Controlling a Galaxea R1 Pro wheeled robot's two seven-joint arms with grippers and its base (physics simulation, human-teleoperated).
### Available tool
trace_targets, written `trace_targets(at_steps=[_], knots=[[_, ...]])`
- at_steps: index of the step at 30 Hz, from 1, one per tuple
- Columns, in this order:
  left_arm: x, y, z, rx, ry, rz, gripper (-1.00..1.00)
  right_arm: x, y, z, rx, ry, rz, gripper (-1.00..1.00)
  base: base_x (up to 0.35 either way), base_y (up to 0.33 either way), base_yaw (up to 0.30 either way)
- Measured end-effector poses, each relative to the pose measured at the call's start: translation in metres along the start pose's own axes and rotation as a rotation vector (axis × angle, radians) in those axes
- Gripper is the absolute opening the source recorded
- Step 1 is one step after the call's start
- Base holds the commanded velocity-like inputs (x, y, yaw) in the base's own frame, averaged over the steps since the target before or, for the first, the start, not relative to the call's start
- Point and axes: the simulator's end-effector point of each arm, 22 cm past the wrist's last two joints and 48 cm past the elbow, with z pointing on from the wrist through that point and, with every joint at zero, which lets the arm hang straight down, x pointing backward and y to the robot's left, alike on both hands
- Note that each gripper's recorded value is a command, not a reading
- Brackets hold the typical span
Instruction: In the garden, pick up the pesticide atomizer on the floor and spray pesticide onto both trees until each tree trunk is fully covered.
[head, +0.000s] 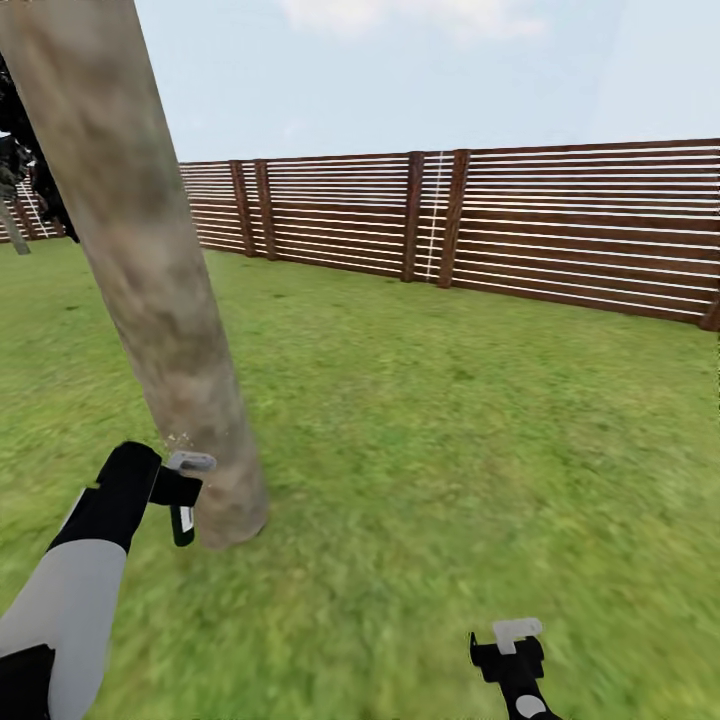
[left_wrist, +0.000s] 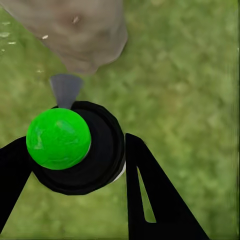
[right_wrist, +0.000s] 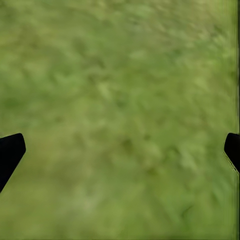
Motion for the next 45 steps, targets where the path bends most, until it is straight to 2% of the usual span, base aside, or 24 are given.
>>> trace_targets(at_steps=[4, 8, 12, 15, 19, 24, 26, 28, 29, 30, 31, 33, 35, 43, 45], knots=[[0.003, 0.002, 0.001, -0.011, 0.004, -0.001, -1.00, 0.000, 0.000, 0.000, 0.000, 0.000, 0.000, 1.00, -0.011, -0.275, 0.089], [0.009, 0.013, 0.004, -0.061, 0.013, -0.007, -1.00, 0.000, 0.000, 0.000, 0.000, 0.000, 0.000, 1.00, 0.020, -0.275, 0.254], [0.045, 0.016, 0.021, -0.041, 0.076, -0.061, -1.00, 0.000, 0.000, 0.000, -0.001, -0.001, -0.001, 1.00, 0.196, -0.213, 0.272], [0.060, 0.031, 0.025, -0.091, 0.093, -0.072, -1.00, 0.000, 0.000, 0.000, -0.001, -0.001, -0.001, 1.00, 0.324, -0.026, 0.049], [0.061, 0.029, 0.031, -0.078, 0.064, -0.085, -1.00, 0.000, 0.000, 0.000, -0.001, 0.000, -0.001, 1.00, 0.335, -0.003, 0.005], [0.075, 0.017, 0.042, -0.048, 0.100, -0.087, -1.00, 0.000, 0.000, 0.000, -0.002, 0.000, -0.001, 1.00, 0.134, 0.000, 0.107], [0.085, 0.010, 0.051, -0.028, 0.112, -0.069, -1.00, 0.000, 0.000, 0.000, -0.002, 0.000, -0.001, 1.00, 0.008, 0.000, 0.261], [0.097, 0.011, 0.061, -0.026, 0.098, -0.047, -1.00, 0.000, 0.001, 0.000, -0.002, 0.000, -0.001, 1.00, 0.002, 0.000, 0.273], [0.105, 0.025, 0.064, -0.060, 0.087, -0.073, -1.00, 0.000, 0.001, 0.000, -0.003, 0.000, -0.001, 1.00, 0.000, 0.000, 0.276], [0.109, 0.034, 0.065, -0.084, 0.077, -0.114, -1.00, 0.000, 0.001, 0.000, -0.003, 0.000, -0.001, 1.00, 0.000, 0.000, 0.276], [0.111, 0.038, 0.065, -0.098, 0.072, -0.133, -1.00, 0.000, 0.001, 0.000, -0.003, 0.000, -0.001, 1.00, 0.000, 0.000, 0.277], [0.111, 0.031, 0.068, -0.095, 0.069, -0.145, -1.00, 0.000, 0.001, 0.000, -0.003, 0.000, -0.001, 1.00, 0.000, 0.000, 0.274], [0.105, 0.015, 0.070, -0.083, 0.060, -0.139, -1.00, 0.000, 0.001, 0.000, -0.003, 0.000, -0.001, 1.00, 0.027, -0.014, 0.129], [0.102, 0.005, 0.071, -0.070, 0.055, -0.137, -1.00, 0.000, -0.001, 0.000, 0.001, 0.000, -0.003, 1.00, 0.080, -0.217, 0.010], [0.100, -0.009, 0.074, -0.051, 0.054, -0.134, -1.00, 0.000, -0.001, 0.000, 0.001, 0.000, -0.003, 1.00, -0.027, -0.276, 0.000]])
